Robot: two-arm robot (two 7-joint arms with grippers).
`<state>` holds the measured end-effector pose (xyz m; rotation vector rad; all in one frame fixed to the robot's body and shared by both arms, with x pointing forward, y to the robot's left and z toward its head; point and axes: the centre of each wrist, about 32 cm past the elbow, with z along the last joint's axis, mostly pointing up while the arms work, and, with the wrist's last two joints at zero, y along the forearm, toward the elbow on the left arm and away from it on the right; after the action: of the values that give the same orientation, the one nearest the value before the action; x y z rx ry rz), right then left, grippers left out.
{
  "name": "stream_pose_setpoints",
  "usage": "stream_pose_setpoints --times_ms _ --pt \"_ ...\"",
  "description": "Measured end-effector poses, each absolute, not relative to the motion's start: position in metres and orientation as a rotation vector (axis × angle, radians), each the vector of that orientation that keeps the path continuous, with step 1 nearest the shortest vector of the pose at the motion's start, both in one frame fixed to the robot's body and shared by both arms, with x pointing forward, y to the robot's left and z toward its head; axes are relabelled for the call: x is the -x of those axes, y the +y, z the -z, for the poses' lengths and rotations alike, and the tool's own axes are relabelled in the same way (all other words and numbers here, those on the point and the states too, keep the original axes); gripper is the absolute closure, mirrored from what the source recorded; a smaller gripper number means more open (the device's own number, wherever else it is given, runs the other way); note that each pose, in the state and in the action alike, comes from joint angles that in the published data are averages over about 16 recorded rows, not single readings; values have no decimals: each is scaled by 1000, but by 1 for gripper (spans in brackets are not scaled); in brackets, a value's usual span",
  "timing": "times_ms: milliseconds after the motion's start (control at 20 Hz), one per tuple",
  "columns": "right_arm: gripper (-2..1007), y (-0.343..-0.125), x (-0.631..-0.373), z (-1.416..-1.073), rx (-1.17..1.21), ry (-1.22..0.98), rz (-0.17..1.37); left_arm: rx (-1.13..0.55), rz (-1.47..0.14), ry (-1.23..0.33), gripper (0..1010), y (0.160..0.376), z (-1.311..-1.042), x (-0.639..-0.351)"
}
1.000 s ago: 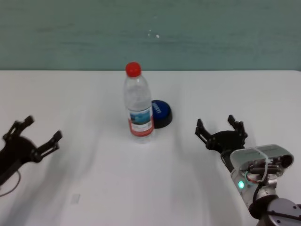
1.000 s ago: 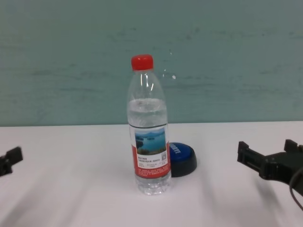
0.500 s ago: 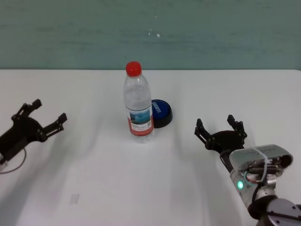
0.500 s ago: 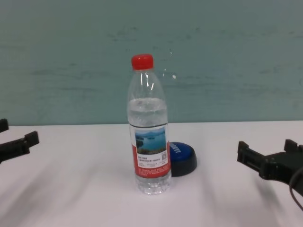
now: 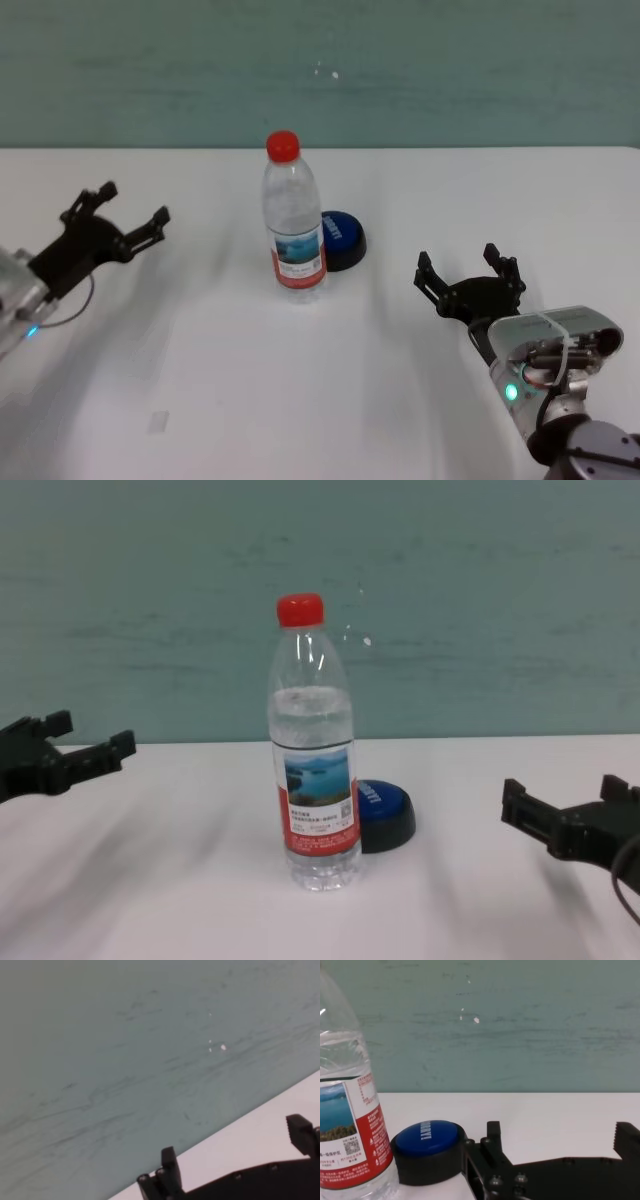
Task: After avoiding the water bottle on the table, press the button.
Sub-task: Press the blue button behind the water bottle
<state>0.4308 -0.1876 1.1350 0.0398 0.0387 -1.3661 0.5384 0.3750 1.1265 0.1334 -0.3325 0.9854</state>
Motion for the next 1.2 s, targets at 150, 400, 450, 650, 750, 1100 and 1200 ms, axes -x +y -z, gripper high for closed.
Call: stream_pose_setpoints --times_ms 150,400,450,650,750,1100,1200 --pt "1 -188 -431 -1135 -40 39 1366 -132 -978 -329 10 367 -1126 -552" --pt "1 -188 -431 -1135 -40 39 1366 -128 -954 -326 10 352 -1124 -572" --pt "1 -188 -431 -1135 -40 39 1366 -128 -947 -325 10 349 -1124 -576" --pt "1 -188 -431 -1135 -40 39 1366 -130 -919 -323 10 335 -1122 -588" --pt "1 -188 -431 -1135 -40 39 1366 -132 -907 -323 10 329 -1122 -593" --pt "1 -188 -431 -1135 -40 39 1366 -133 -875 -327 10 310 -1121 -606" --pt "1 -188 -431 -1135 -40 39 1366 -134 -869 -328 10 307 -1122 -609"
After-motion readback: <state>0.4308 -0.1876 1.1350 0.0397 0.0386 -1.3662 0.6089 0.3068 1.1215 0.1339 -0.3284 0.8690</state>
